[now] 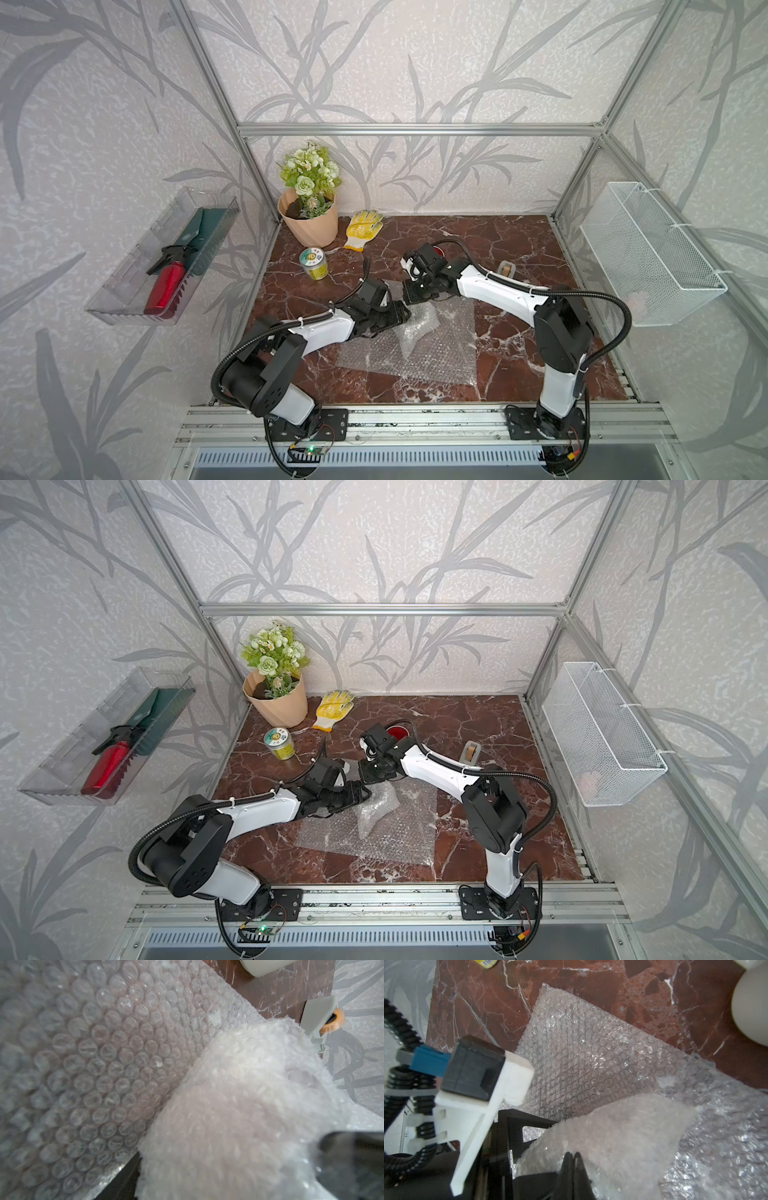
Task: Wrap mugs in bubble wrap
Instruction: Stick the tape on the bubble wrap.
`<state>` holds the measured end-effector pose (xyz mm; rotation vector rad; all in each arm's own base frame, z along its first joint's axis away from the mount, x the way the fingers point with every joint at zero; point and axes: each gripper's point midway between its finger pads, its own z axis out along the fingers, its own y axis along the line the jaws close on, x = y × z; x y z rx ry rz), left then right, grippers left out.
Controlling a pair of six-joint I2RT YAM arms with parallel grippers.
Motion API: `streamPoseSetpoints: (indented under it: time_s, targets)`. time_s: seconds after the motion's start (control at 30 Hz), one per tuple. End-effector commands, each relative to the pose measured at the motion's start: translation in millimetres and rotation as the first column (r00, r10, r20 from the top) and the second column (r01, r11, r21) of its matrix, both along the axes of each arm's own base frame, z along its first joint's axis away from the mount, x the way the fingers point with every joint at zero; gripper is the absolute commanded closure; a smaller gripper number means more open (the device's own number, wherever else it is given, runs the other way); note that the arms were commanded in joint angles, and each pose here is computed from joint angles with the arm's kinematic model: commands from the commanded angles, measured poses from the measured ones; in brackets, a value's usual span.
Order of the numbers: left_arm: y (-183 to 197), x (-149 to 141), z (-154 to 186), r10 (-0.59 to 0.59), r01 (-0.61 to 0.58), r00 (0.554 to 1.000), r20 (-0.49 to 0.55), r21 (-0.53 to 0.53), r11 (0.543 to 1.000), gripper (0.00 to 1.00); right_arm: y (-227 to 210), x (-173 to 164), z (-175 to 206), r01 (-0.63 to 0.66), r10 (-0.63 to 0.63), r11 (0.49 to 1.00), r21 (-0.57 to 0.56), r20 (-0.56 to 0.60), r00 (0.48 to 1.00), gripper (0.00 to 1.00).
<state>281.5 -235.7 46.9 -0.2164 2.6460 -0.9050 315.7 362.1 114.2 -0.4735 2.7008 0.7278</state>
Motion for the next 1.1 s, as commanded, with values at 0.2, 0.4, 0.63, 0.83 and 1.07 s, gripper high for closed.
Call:
streamPoseSetpoints:
  time_s: [0.2, 0.4, 0.63, 0.83, 1.07]
  targets:
    - [18, -24, -28, 0.009, 0.003, 0.994, -0.112, 0.1, 0.995, 0.31, 0, 13, -13, 0.048, -0.048, 0.999, 0.002, -0.003, 0.999, 1.0]
    - [18, -25, -28, 0.008, 0.004, 0.994, -0.113, 0.101, 0.995, 0.31, -10, 13, -26, 0.069, -0.07, 0.996, -0.062, -0.015, 0.997, 1.0]
    - [19, -26, -25, 0.01, 0.001, 0.994, -0.108, 0.102, 0.995, 0.31, -12, 17, 25, 0.077, -0.079, 0.997, 0.029, 0.059, 0.995, 0.99]
    - [17, -24, -17, 0.01, -0.001, 0.995, -0.095, 0.09, 0.996, 0.31, -45, 9, 83, 0.143, -0.156, 0.987, 0.076, 0.213, 0.964, 0.76]
    - [17, -21, 4, 0.003, 0.002, 0.998, -0.067, 0.081, 0.997, 0.31, -88, -18, 61, 0.196, -0.188, 0.98, -0.019, 0.211, 0.959, 0.64]
